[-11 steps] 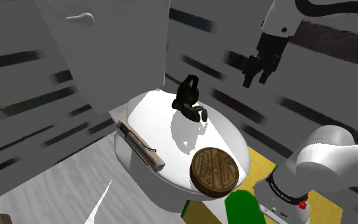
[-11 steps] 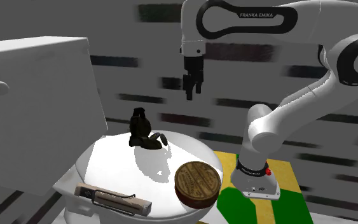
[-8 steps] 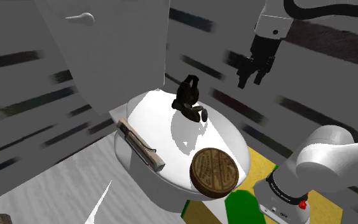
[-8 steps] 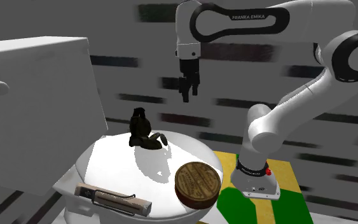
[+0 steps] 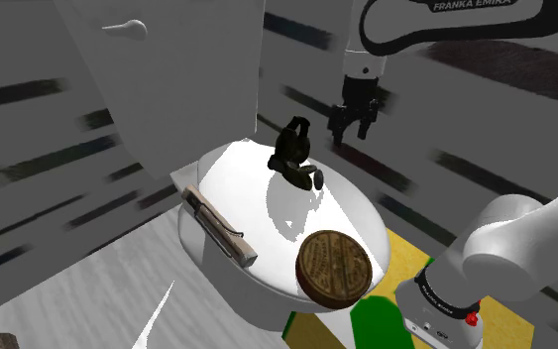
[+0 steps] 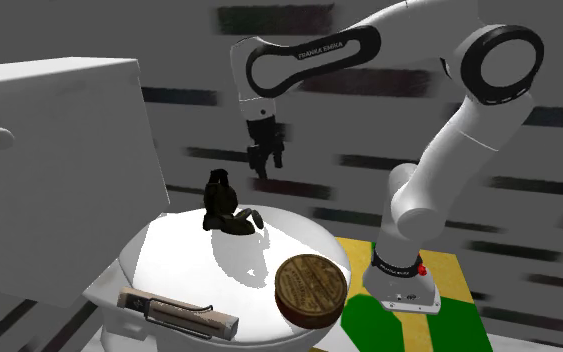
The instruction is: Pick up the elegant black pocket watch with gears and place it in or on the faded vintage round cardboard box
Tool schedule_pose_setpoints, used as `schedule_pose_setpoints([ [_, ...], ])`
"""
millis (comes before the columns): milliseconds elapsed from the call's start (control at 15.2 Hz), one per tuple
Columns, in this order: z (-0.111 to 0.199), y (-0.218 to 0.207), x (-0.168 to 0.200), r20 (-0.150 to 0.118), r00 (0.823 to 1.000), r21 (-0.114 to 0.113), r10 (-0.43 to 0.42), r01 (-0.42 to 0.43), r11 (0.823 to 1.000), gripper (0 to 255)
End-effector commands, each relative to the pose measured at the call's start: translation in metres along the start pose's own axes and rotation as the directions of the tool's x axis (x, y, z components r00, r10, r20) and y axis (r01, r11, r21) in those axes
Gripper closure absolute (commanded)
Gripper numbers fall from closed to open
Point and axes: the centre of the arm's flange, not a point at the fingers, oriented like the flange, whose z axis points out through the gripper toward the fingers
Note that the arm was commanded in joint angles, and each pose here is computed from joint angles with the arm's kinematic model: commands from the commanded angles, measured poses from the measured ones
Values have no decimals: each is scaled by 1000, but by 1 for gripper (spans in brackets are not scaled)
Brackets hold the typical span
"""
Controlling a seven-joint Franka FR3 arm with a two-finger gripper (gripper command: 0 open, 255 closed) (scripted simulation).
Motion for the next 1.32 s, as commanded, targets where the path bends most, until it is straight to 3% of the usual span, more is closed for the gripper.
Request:
schedule_pose_setpoints([
  [0,15,-6,24,29,1000,-9,-6,6,1000,0],
  [726,108,-45,157,184,982,-51,-35,45,998,0],
  [1254,149,-43,151,186,982,-52,-36,46,998,0],
])
